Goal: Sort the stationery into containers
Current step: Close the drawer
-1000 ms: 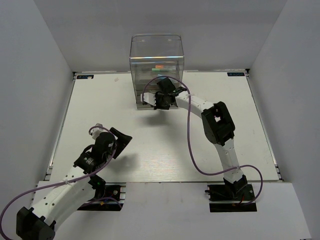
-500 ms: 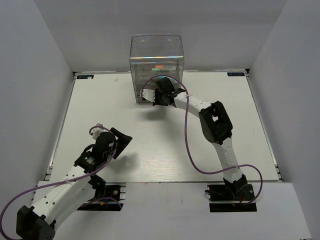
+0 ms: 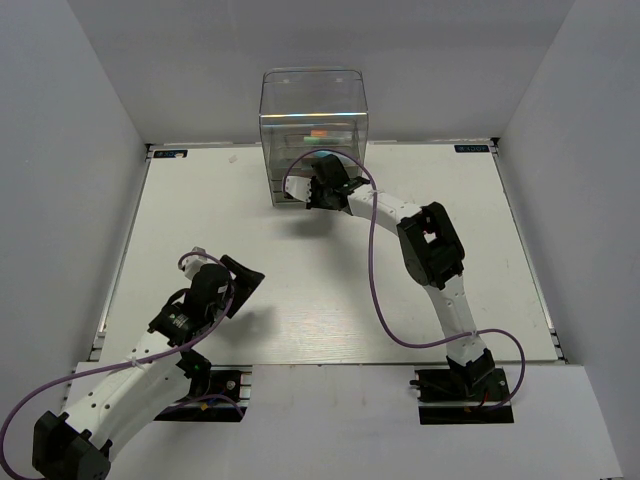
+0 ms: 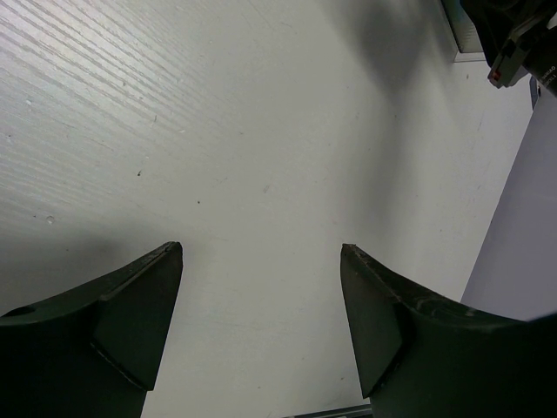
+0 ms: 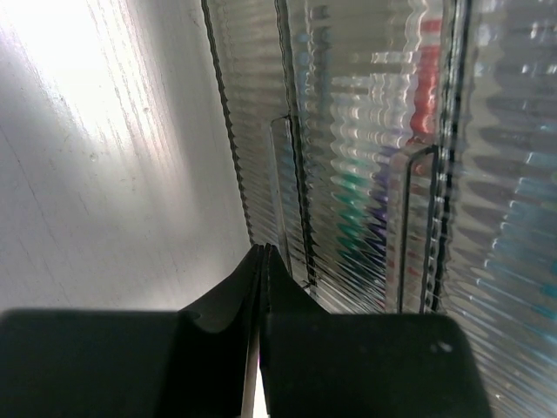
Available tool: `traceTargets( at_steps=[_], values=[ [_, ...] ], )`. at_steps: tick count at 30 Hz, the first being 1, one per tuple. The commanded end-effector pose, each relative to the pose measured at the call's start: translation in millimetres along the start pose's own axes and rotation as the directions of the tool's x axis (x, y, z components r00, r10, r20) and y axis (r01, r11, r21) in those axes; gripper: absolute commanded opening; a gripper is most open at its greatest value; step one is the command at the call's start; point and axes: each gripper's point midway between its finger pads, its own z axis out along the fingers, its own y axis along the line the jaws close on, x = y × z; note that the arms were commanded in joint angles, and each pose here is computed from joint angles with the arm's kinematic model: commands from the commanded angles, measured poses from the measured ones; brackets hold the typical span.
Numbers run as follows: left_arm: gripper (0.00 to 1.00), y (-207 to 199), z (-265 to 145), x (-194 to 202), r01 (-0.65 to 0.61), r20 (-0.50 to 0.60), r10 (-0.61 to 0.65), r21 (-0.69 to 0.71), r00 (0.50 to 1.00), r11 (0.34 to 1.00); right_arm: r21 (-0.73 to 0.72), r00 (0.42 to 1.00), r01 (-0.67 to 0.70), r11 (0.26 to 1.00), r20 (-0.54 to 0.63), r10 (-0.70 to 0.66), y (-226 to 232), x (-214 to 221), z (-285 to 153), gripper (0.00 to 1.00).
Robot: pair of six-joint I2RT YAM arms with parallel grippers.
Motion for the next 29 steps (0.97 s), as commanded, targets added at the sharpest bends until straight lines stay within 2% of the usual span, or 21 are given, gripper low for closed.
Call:
traceTargets(
  at_steps=[1, 3, 4, 5, 8, 9, 11, 12, 13, 14, 16, 17, 18, 19, 22, 27, 28, 29],
  values=[
    [0.83, -15, -6, -5, 0.008, 0.007, -0.008, 0.033, 1.0, 0.999, 0.072, 0.999, -0.017, 0.997, 0.03, 0.015, -23, -10, -7, 0.0],
    [0.83, -15, -6, -5, 0.008, 0.007, -0.008, 0.033, 1.0, 0.999, 0.027, 0.999, -0.02, 0.999, 0.041, 0.019, -14, -12, -11, 0.0],
    [0.83, -16, -7, -6, 0.01, 0.01, -0.011, 0.043, 1.0, 0.999, 0.108, 0.993, -0.024, 0.994, -0.116, 0.037, -26, 16, -27, 0.0],
    [0.83, -16, -7, -6, 0.01, 0.01, -0.011, 0.043, 1.0, 0.999, -0.068, 0.991, -0.031, 0.997, 0.128, 0.039, 1, -30, -27, 0.0],
    [0.83, -20, -9, -8, 0.015, 0.017, -0.016, 0.063, 1.0, 0.998, -0.228, 0.97, -0.06, 0.972, 0.217, 0.111, 37, -44, -62, 0.01],
    [0.84, -25, -11, -10, 0.02, 0.024, -0.022, 0.084, 0.999, 0.996, -0.262, 0.957, -0.074, 0.962, 0.254, 0.143, 43, -50, -71, 0.12],
    [0.84, -31, -13, -13, 0.026, 0.034, -0.03, 0.112, 0.999, 0.993, -0.292, 0.933, -0.145, 0.946, 0.279, 0.229, 49, -57, -103, 0.28],
    [0.84, -38, -14, -16, 0.005, 0.052, -0.013, 0.153, 0.999, 0.988, -0.303, 0.909, -0.153, 0.941, 0.331, 0.254, 44, -68, -122, 0.42],
    [0.84, -44, -15, -16, -0.011, 0.053, 0.001, 0.186, 0.999, 0.983, -0.329, 0.889, -0.217, 0.919, 0.323, 0.326, 50, -68, -135, 0.48],
    [0.84, -63, -22, -24, -0.037, 0.087, 0.013, 0.271, 0.996, 0.962, -0.355, 0.87, -0.226, 0.907, 0.345, 0.352, 52, -73, -143, 0.53],
    [0.84, -78, -28, -26, -0.066, 0.1, 0.033, 0.346, 0.994, 0.936, -0.375, 0.826, -0.336, 0.864, 0.324, 0.461, 49, -74, -164, 0.81],
    [0.84, -81, -28, -27, -0.081, 0.116, 0.042, 0.364, 0.992, 0.928, -0.328, 0.807, -0.367, 0.87, 0.353, 0.474, 36, -79, -181, 0.9],
    [0.84, -88, -31, -28, -0.099, 0.123, 0.055, 0.394, 0.991, 0.914, -0.29, 0.801, -0.419, 0.86, 0.328, 0.501, 30, -72, -181, 0.9],
    [0.84, -101, -38, -32, -0.134, 0.147, 0.076, 0.442, 0.986, 0.887, -0.273, 0.765, -0.518, 0.811, 0.278, 0.582, 29, -67, -185, 0.9],
    [0.84, -115, -40, -29, -0.207, 0.158, 0.149, 0.477, 0.976, 0.854, -0.212, 0.725, -0.612, 0.762, 0.235, 0.647, 17, -59, -200, 0.9],
    [0.84, -129, -41, -20, -0.256, 0.133, 0.219, 0.522, 0.967, 0.814, -0.161, 0.7, -0.643, 0.749, 0.272, 0.66, 18, -50, -226, 0.9],
    [0.89, -131, -42, -20, -0.268, 0.139, 0.229, 0.532, 0.963, 0.803, -0.135, 0.7, -0.65, 0.748, 0.276, 0.658, 17, -46, -226, 0.9],
    [0.89, -133, -43, -21, -0.268, 0.144, 0.226, 0.538, 0.963, 0.799, -0.136, 0.698, -0.658, 0.741, 0.26, 0.667, 27, -38, -222, 0.9]
  ],
)
